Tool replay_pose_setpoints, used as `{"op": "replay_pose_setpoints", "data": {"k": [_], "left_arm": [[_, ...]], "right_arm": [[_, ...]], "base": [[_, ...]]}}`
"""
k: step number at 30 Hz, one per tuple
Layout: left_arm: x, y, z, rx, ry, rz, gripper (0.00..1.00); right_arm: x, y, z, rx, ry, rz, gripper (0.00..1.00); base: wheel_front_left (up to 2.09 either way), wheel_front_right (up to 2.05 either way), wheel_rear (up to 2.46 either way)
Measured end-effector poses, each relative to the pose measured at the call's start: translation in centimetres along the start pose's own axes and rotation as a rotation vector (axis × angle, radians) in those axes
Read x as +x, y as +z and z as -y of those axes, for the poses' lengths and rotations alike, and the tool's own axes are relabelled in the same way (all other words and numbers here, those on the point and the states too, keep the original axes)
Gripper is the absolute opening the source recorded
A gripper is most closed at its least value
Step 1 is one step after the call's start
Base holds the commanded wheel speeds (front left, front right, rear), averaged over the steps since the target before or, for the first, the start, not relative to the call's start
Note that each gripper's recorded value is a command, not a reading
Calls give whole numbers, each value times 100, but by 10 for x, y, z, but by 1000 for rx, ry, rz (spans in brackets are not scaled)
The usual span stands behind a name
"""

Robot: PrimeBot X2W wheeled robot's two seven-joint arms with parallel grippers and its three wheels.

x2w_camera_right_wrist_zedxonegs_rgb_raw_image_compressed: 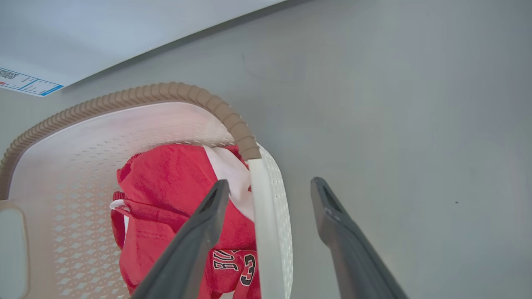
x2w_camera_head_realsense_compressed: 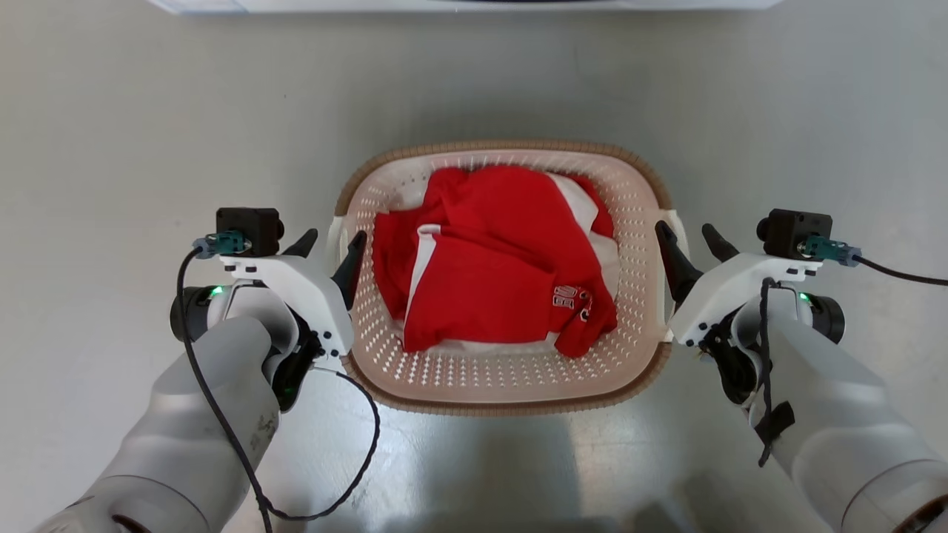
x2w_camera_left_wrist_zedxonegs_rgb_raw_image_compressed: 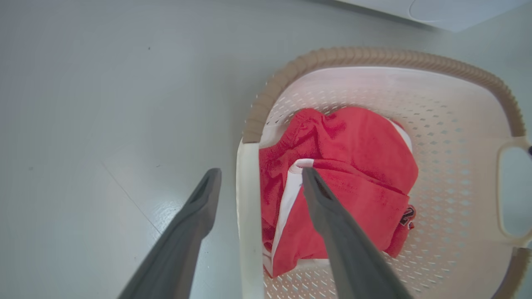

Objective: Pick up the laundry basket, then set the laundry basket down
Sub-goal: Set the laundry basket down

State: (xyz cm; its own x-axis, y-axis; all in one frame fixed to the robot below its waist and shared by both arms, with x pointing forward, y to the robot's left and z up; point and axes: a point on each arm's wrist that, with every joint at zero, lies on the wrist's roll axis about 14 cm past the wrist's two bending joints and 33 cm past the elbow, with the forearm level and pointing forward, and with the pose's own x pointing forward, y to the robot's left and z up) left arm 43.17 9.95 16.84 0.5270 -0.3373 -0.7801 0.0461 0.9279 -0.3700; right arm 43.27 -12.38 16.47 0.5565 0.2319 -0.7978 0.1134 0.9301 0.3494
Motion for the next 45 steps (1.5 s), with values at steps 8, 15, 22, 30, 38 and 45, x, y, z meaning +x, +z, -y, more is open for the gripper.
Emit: {"op": "replay_pose_setpoints", "data": {"k": [8,15,22,30,38,45], "left_arm": [[-24,40,14,22,-27,124,100],[-58,67,31,40,-54,242,100],[-99,92,45,79,-72,381,100],[-146,112,66,114,-97,533,100],[-189,120,70,124,-87,653,100],[-227,138,83,107,-114,800,100]], "right_arm": [[-31,17,-8,-9,15,67,100],[-67,53,-15,-22,37,196,100],[-109,76,-26,-50,69,322,100],[-156,98,-33,-81,90,477,100],[-199,112,-47,-103,125,616,100],[-234,130,-49,-123,130,745,100]], "base": [[0,0,0],[0,0,0],[0,0,0],[0,0,0],[0,0,0],[0,0,0]]}}
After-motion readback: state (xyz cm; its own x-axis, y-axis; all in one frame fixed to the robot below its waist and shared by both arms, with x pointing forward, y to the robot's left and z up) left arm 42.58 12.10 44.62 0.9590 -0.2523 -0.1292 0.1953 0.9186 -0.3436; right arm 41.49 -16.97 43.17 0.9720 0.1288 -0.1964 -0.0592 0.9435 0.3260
